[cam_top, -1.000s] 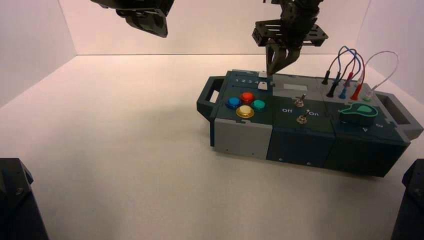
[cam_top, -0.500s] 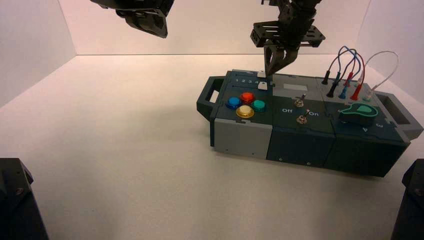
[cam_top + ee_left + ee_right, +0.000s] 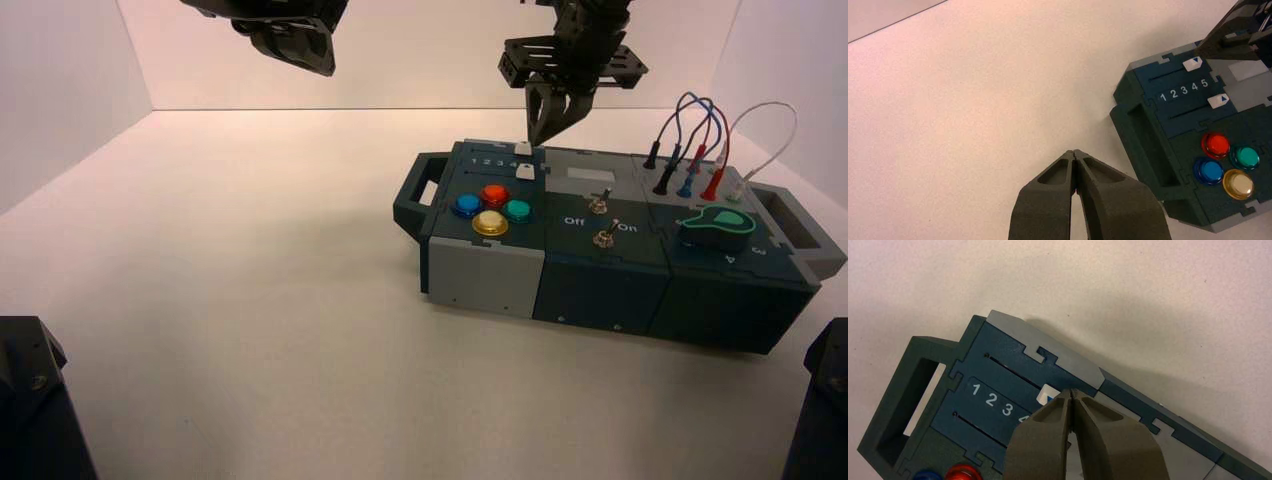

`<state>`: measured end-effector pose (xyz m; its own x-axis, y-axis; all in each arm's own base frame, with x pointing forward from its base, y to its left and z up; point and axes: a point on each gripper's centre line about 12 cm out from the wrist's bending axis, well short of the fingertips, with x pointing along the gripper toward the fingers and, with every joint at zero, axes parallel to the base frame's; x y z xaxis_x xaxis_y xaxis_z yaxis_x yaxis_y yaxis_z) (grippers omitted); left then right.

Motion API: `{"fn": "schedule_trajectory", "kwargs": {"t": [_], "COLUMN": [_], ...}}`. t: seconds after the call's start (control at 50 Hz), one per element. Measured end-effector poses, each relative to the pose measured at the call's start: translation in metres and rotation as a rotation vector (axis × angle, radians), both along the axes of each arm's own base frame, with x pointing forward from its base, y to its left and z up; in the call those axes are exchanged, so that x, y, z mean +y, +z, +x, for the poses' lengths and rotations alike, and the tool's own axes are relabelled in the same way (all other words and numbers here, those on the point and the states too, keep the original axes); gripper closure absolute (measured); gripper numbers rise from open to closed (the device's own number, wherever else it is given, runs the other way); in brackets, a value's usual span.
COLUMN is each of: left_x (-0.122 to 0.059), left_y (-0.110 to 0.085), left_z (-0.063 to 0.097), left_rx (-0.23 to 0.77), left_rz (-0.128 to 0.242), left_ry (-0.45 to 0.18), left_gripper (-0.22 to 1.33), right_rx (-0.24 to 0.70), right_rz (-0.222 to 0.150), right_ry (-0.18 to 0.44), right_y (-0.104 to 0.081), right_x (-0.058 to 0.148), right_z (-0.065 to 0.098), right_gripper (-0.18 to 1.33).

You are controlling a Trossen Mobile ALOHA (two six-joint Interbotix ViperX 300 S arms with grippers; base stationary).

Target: Move the top slider to position 4.

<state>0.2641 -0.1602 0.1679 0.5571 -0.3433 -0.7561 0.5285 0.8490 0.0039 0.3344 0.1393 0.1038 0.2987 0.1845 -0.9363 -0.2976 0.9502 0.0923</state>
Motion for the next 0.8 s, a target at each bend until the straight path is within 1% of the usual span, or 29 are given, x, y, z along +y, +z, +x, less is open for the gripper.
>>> {"fn": "schedule_trajectory", "kwargs": {"t": [0.38, 0.58, 0.8], "left_x": [0.0004, 0.0004, 0.0000], "left_y": [0.0006, 0.0005, 0.0005], "left_z": [0.0003, 0.0002, -0.0001], "left_rx": [-0.003, -0.001, -0.001], "left_rz": [-0.002, -0.001, -0.001], "left_ry": [0.002, 0.002, 0.000], "left_gripper": [1.27, 1.27, 1.27], "right_rx": [0.013, 0.007, 0.014], "right_rz": [-0.005, 0.002, 0.006], "right_ry": [0.000, -0.004, -0.009], "right_y": [-0.0042, -0.0021, -0.0039], "right_x": [0.0000, 0.0012, 0.0017], "right_z": [-0.0002, 0.0020, 0.0022], "right_gripper": [1.29, 1.29, 1.29]}}
